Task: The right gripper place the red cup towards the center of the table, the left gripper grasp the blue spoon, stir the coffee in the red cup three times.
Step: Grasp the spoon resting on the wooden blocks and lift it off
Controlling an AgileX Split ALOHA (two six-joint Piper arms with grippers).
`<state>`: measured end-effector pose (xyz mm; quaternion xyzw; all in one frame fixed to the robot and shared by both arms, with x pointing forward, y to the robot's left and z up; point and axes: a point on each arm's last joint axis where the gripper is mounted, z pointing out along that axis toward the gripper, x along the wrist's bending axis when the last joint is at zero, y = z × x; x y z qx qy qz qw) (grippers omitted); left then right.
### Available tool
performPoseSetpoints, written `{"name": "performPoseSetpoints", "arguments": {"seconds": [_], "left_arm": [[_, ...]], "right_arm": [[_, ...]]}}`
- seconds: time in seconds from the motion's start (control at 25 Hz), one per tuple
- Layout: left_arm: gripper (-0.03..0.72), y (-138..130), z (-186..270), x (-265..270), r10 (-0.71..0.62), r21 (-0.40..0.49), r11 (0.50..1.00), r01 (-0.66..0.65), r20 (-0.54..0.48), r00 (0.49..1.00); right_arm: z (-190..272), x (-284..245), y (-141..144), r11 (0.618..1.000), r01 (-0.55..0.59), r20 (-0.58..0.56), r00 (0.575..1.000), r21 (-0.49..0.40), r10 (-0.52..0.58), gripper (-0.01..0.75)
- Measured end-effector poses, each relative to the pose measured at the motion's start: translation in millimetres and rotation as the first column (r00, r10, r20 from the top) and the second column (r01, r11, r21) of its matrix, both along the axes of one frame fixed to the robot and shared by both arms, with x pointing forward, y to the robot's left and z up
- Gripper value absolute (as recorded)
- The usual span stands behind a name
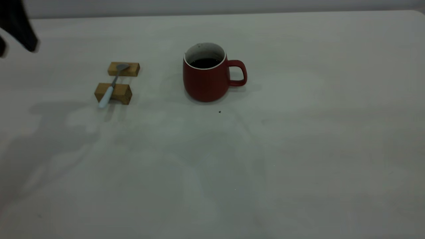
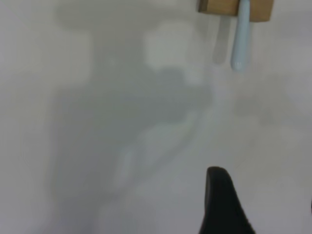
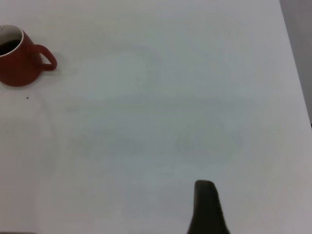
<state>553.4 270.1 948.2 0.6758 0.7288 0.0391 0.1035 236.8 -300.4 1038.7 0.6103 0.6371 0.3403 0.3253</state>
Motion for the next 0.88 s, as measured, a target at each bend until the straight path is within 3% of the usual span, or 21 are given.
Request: {"name": "performPoseSetpoints", "arguments": {"seconds": [0.32, 0.88], "left_arm": [[0.502, -6.0, -64.0, 49.1, -0.001, 0.006, 1.0, 0.001, -0.108, 0.994], [0.502, -38.0, -127.5, 72.2, -0.069, 0.01, 0.997, 0.072, -0.197, 0.978]], "right_arm": [[0.0, 0.0, 0.0, 1.0, 0.0, 0.0, 1.0, 0.0, 0.0, 0.578], [0.0, 0.0, 0.0, 1.0, 0.0, 0.0, 1.0, 0.0, 0.0, 0.578]]}}
